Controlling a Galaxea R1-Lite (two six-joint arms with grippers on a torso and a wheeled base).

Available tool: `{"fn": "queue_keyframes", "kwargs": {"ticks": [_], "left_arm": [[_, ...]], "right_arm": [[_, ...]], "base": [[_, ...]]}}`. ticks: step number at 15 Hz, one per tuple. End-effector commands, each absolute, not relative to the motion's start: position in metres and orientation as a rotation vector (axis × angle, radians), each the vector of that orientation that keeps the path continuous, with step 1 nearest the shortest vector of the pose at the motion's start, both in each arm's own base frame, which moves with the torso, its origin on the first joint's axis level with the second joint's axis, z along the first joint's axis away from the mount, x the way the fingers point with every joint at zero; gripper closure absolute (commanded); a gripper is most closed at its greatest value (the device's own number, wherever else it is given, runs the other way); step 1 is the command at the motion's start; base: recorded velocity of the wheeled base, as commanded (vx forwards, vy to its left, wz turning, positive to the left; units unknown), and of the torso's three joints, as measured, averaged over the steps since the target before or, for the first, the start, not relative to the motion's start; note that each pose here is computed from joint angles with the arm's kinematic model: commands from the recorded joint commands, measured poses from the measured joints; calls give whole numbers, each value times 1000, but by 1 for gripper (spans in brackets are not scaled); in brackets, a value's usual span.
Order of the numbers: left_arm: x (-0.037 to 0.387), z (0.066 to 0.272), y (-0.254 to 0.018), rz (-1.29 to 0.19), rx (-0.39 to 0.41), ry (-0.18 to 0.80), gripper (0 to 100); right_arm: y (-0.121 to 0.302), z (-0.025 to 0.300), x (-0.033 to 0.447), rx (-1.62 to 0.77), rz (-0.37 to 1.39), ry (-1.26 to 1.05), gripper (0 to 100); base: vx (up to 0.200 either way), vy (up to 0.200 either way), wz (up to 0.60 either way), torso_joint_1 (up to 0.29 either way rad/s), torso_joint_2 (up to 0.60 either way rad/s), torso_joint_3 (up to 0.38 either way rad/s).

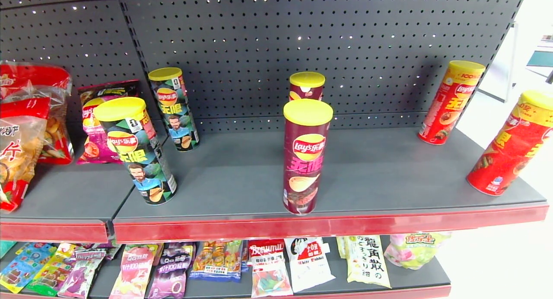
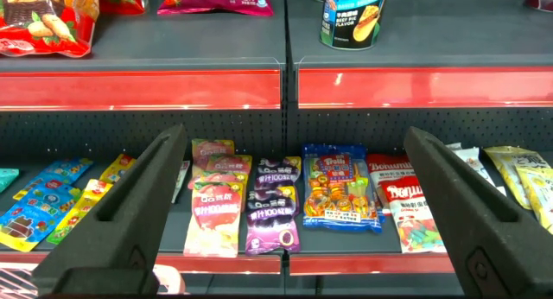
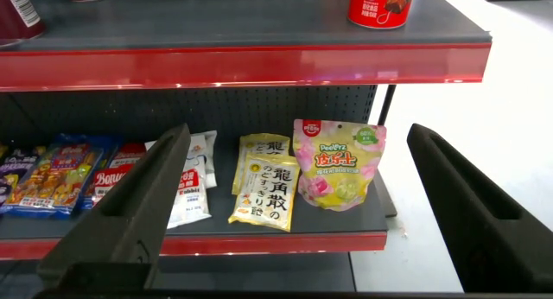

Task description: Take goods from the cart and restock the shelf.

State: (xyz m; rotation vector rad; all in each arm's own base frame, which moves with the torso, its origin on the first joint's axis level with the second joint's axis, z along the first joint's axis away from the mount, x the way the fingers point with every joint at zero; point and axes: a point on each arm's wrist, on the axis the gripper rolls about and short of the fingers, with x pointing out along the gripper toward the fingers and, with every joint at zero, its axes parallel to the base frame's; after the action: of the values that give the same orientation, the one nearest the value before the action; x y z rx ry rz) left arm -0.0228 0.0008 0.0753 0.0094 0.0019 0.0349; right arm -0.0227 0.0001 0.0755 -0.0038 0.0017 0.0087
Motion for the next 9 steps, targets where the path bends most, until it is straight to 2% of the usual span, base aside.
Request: {"fn": "queue_keyframes", "kwargs": {"ticks": [1,9], "left_arm": [[-23,75,1,37,9,2,0],[-23,75,1,35,9,2,0]], "right_arm": [[0,76,-23,-5,9,2,0],[0,76,-23,-6,9,2,0]], "base": [[0,0,0,0,0,0],[0,0,0,0,0,0]]}}
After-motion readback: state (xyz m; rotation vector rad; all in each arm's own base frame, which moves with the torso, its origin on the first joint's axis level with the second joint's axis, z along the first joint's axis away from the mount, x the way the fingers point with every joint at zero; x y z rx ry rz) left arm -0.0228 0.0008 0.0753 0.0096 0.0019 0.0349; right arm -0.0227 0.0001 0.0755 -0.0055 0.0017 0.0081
